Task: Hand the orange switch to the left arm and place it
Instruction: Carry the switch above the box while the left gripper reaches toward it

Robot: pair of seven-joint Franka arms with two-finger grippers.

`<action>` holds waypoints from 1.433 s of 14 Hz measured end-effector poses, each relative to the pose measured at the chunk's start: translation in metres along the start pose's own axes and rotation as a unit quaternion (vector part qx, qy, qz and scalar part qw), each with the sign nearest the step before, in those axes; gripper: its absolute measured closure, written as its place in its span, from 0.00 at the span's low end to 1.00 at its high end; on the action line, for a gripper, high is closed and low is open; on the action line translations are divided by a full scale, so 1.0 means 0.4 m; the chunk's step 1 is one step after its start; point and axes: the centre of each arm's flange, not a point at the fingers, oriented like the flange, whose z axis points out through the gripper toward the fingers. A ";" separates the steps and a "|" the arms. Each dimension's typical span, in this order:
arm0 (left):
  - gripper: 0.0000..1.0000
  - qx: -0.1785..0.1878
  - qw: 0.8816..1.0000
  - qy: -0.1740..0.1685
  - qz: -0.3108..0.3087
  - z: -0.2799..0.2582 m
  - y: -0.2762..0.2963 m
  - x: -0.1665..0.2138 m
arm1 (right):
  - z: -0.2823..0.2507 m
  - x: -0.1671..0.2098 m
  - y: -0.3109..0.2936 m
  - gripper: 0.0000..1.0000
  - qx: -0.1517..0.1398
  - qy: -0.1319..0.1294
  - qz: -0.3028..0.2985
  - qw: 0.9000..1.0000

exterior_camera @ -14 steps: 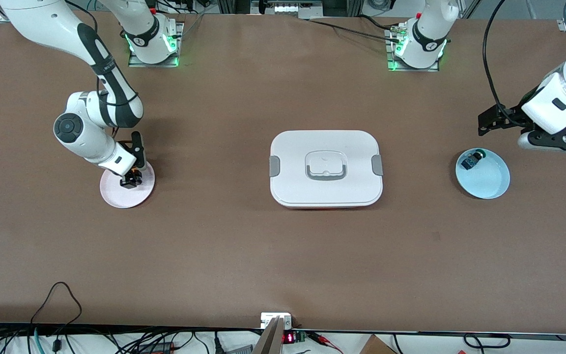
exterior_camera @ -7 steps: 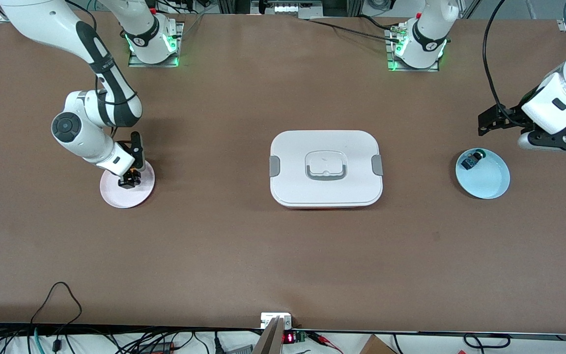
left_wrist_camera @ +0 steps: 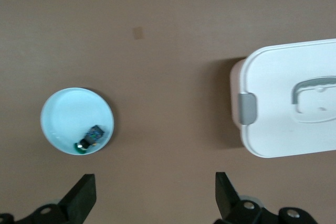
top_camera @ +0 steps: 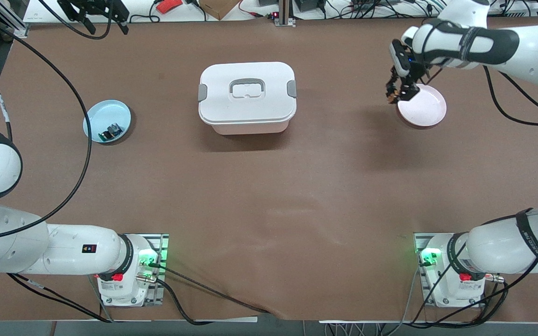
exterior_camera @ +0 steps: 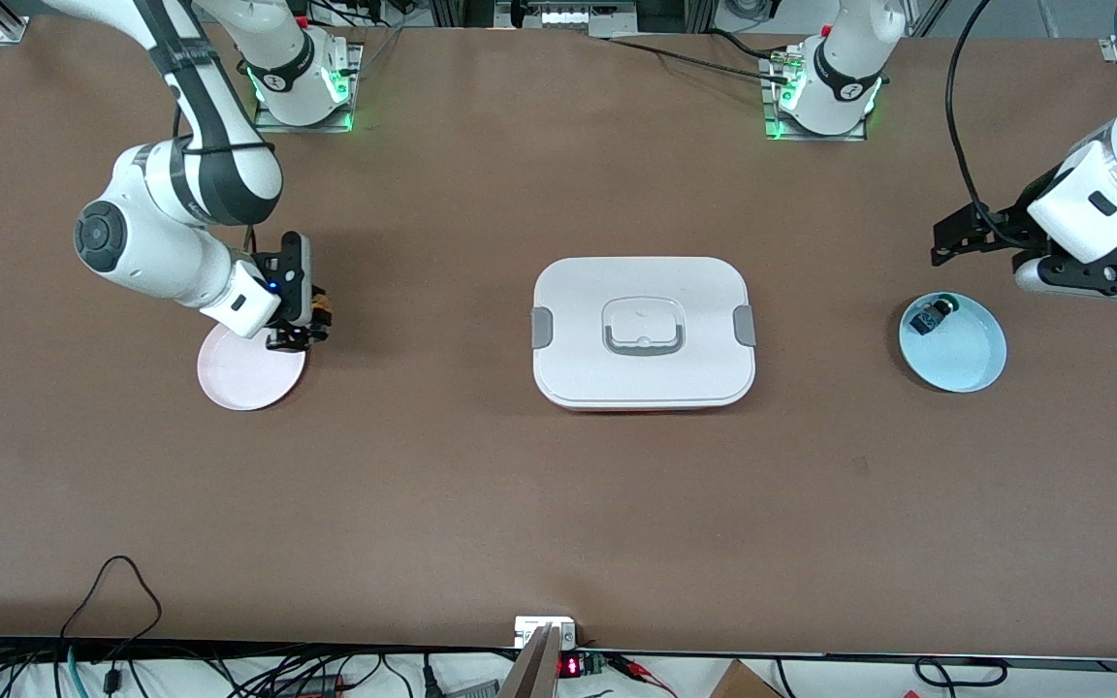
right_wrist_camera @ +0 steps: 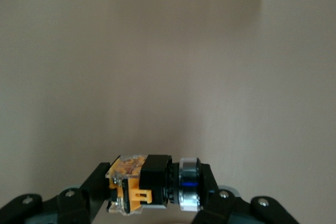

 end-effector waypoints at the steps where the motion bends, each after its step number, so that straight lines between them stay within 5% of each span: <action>1: 0.00 -0.017 1.000 -0.006 -0.002 0.012 0.004 0.005 | -0.015 0.060 0.004 0.26 0.002 0.027 0.020 0.999; 4: 0.00 -0.087 0.995 -0.049 -0.009 0.059 0.025 0.015 | -0.025 0.261 -0.019 0.26 0.023 0.126 0.097 0.987; 7: 0.00 -0.193 0.973 -0.123 -0.014 0.135 0.063 0.023 | -0.020 0.415 -0.057 0.26 0.053 0.223 0.160 0.960; 9: 0.00 -0.267 0.947 -0.177 -0.023 0.196 0.067 0.036 | -0.019 0.475 -0.070 0.26 0.057 0.277 0.191 0.940; 12: 0.00 -0.387 0.892 -0.230 -0.041 0.302 0.096 0.076 | -0.019 0.569 -0.093 0.26 0.056 0.354 0.238 0.903; 15: 0.00 -0.491 0.831 -0.250 -0.073 0.396 0.174 0.084 | -0.036 0.681 -0.119 0.26 0.043 0.402 0.260 0.877; 20: 0.00 -0.558 0.792 -0.212 -0.126 0.460 0.426 0.042 | -0.030 0.766 -0.135 0.26 0.030 0.426 0.274 0.862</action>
